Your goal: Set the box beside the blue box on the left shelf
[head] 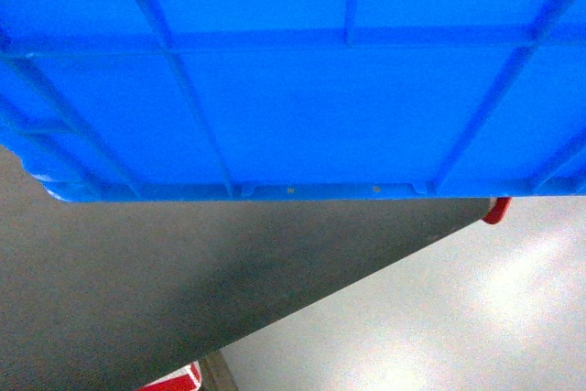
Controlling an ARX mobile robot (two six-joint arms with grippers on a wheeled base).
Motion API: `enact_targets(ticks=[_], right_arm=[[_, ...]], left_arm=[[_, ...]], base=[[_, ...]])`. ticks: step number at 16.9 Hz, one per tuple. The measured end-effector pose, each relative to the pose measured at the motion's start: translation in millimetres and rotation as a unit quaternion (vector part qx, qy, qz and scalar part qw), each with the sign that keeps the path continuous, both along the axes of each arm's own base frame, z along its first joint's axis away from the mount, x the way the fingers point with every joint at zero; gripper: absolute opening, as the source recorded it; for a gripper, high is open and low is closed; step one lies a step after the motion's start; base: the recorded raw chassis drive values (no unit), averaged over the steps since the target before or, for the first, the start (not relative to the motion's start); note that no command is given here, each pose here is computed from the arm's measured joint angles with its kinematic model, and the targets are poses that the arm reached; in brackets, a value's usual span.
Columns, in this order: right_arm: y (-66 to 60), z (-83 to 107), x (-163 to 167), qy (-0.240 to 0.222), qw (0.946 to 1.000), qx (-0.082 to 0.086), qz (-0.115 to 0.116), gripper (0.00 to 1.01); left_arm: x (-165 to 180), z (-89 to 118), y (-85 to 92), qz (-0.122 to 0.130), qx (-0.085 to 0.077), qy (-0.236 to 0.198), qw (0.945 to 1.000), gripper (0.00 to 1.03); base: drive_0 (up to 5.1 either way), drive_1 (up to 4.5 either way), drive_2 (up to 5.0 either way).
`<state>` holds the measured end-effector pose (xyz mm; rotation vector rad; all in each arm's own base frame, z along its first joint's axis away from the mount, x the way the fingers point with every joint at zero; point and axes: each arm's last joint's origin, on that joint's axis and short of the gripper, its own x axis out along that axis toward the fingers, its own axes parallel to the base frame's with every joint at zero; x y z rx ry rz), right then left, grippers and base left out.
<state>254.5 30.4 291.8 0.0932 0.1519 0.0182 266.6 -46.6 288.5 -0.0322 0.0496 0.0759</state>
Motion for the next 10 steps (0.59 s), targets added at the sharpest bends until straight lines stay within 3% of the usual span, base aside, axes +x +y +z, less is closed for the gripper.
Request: enact_targets(ticks=[10], right_arm=[[0.0, -0.1, 0.0, 0.0, 1.0, -0.001, 0.0, 0.16]], left_arm=[[0.0, 0.2, 0.0, 0.0, 0.0, 0.0, 1.0, 0.19]], base=[[-1.5, -1.51, -1.5]])
